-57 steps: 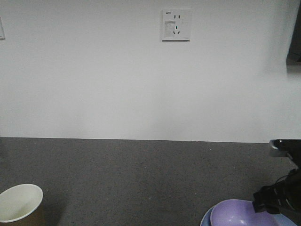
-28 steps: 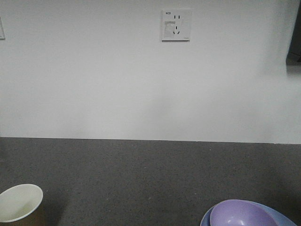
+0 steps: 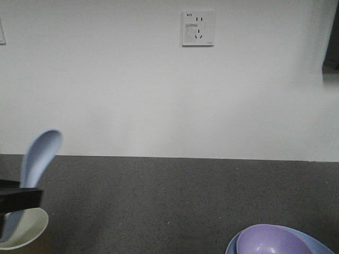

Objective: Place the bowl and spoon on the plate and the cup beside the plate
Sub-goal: 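Swing the left gripper with the spoon over the bowl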

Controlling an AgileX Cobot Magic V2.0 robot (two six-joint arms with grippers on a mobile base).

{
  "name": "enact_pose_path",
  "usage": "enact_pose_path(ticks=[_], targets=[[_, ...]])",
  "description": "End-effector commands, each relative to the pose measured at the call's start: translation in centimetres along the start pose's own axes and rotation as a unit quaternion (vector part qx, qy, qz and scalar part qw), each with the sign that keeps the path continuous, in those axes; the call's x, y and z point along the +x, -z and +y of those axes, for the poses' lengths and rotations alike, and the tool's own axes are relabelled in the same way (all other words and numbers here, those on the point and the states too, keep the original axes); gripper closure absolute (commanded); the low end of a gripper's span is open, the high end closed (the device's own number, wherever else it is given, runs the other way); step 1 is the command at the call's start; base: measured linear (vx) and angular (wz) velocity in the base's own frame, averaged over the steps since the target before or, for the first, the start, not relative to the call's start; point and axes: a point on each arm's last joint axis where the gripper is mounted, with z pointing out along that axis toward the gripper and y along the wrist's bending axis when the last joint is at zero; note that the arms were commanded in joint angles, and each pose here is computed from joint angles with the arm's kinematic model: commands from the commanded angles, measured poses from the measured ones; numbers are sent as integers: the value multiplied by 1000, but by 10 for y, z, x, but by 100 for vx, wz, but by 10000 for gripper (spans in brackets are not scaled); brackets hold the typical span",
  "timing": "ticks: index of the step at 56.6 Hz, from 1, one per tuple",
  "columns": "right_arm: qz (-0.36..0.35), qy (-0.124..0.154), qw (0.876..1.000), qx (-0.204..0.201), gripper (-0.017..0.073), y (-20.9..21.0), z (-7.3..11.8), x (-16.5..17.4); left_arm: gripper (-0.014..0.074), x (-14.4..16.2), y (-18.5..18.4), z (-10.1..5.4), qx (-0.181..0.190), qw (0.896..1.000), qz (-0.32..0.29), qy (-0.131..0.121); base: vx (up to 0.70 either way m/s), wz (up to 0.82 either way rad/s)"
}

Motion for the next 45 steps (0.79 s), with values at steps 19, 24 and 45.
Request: enact_pose_path(ticks=[19, 24, 45], targets=[[-65, 2, 998, 10, 571, 6, -2, -16, 591, -58, -145, -44, 220, 970, 101, 2, 0, 0], [-68, 2, 998, 10, 571, 6, -2, -16, 591, -61, -174, -57, 243, 961, 129, 0, 0, 0], [-70, 2, 998, 10, 571, 6, -2, -17, 591, -75, -253, -106, 300, 937, 179, 9, 0, 0]])
